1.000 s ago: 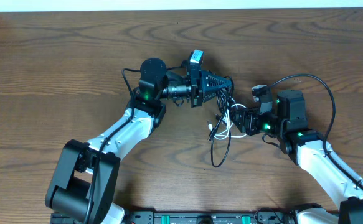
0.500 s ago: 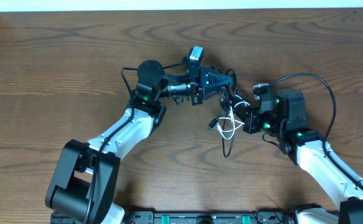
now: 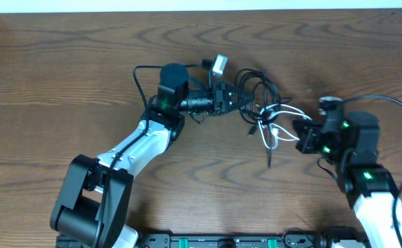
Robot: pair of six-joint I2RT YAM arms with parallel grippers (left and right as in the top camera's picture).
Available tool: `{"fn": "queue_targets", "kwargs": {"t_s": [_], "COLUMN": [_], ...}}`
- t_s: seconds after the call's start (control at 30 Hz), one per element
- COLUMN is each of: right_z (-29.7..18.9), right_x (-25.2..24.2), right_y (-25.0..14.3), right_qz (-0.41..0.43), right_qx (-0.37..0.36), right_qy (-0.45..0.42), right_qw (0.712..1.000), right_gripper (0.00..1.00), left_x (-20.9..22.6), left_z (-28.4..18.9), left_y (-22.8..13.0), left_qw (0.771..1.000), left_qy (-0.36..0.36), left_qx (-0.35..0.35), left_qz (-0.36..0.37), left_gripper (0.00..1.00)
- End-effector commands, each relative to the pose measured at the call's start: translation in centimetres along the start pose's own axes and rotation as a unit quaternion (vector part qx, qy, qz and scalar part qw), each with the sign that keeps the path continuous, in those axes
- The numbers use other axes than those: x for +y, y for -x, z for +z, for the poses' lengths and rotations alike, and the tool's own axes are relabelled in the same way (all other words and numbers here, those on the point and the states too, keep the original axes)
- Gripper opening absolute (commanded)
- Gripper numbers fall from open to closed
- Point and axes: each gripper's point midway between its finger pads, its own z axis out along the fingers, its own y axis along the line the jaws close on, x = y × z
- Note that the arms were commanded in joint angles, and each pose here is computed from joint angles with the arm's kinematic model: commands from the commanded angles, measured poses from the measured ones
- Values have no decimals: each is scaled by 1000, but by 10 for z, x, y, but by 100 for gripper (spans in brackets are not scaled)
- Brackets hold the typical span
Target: Untangle cables
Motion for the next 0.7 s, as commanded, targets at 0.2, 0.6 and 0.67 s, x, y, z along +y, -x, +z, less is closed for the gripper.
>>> {"fn": "queue_targets", "kwargs": {"t_s": [0.2,0.6,0.67], "right_z": [-52,-47,-47], "right_x": [-10,39,60], "right_y": [31,22,30], "right_qz": [-1,-22,-36], "right_qx": [-104,-65,-71], "right_qy": [-45,100,154], "right_qw": [994,993,985], "right_gripper": [1,1,1], "left_x": [105,134,133], "left_z": [-39,-58,-58], "left_y": [39,32,32], "left_qw": [949,920,920], "left_qy": [267,340,340], "left_qx": [-168,-187,-187], "left_qz": [-13,-52,-52], "left_gripper": [16,25,27]}}
